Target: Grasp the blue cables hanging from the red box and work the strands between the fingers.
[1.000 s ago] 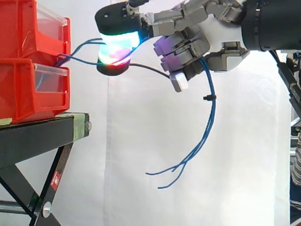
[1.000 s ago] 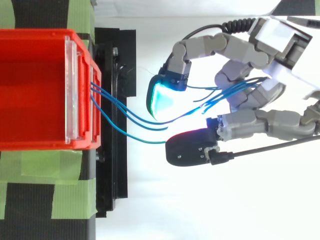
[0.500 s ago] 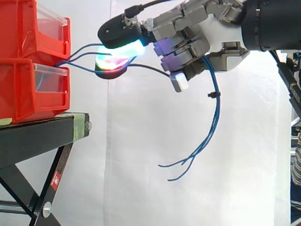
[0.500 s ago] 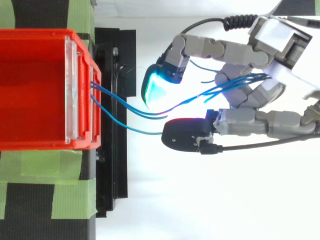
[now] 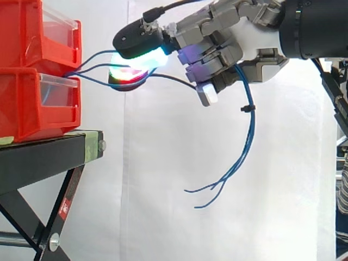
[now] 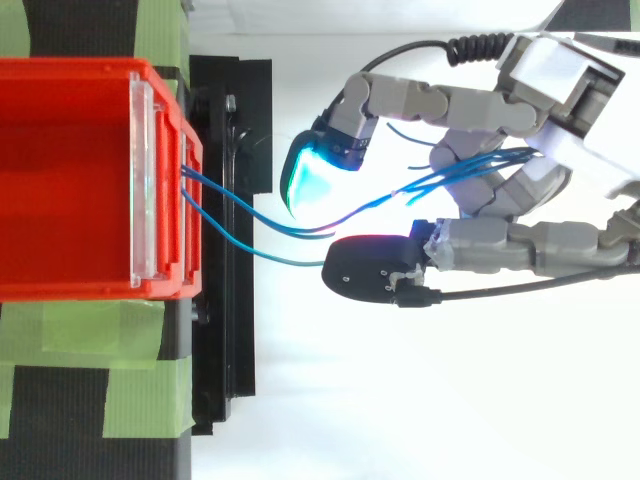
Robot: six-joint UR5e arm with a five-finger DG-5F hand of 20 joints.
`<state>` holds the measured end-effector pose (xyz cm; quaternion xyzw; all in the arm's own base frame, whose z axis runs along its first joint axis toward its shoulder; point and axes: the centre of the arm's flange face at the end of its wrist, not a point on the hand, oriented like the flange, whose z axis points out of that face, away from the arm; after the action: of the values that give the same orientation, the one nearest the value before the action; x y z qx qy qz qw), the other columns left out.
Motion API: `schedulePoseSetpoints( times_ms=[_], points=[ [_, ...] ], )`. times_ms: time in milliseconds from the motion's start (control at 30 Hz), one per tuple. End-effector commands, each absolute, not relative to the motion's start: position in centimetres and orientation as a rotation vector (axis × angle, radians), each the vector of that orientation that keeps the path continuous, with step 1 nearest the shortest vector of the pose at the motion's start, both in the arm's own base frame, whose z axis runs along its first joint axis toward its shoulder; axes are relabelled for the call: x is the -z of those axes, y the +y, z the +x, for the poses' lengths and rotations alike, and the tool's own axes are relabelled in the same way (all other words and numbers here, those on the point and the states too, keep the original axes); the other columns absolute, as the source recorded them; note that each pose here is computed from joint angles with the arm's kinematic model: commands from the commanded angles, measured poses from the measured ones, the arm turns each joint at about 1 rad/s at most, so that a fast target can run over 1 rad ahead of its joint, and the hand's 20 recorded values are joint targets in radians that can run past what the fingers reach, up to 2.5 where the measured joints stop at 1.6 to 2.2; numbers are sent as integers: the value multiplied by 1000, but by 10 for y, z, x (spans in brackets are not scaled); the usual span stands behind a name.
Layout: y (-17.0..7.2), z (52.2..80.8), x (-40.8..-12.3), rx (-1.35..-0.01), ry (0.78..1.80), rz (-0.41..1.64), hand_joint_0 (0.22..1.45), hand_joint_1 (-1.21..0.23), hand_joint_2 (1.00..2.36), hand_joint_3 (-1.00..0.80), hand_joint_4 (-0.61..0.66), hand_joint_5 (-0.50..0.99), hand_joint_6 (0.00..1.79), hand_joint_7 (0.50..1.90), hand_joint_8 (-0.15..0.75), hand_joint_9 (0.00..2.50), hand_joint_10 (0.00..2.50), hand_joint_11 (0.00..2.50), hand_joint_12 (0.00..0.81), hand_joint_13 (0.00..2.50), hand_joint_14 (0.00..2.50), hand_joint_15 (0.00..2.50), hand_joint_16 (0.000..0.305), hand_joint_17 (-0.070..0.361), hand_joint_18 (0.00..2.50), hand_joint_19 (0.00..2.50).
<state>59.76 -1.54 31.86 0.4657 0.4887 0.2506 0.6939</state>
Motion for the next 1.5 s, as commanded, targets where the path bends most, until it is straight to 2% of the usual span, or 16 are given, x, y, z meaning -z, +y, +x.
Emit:
schedulePoseSetpoints(
  times_ms=[0,233,467,967,1233,1467],
  points=[
    [-15,597,-318,-575,1085,1050,1260,-714,1003,172,86,712,13,1397,532,1780,2500,2500,684,1959,2500,1706,243,182,2500,603],
    [-11,598,-318,-723,1048,1113,1264,-716,1004,155,97,728,15,1401,532,1780,2500,2500,684,1959,2500,1706,243,182,2500,603],
    [-7,600,-318,-816,1042,1127,1268,-715,1004,158,104,735,14,1410,532,1780,2500,2500,684,1959,2500,1706,243,182,2500,603],
    [-9,601,-319,-842,1028,1140,1276,-717,1005,143,115,729,14,1419,532,1780,2500,2500,684,1959,2500,1706,243,182,2500,603],
    [-11,601,-319,-860,1020,1152,1239,-722,1008,107,136,670,9,1457,532,1780,2500,2500,684,1959,2500,1706,243,182,2500,603],
    [-13,601,-318,-876,1092,1108,1248,-722,1009,62,125,648,6,1466,532,1780,2500,2500,684,1959,2500,1706,243,182,2500,603]
  ],
)
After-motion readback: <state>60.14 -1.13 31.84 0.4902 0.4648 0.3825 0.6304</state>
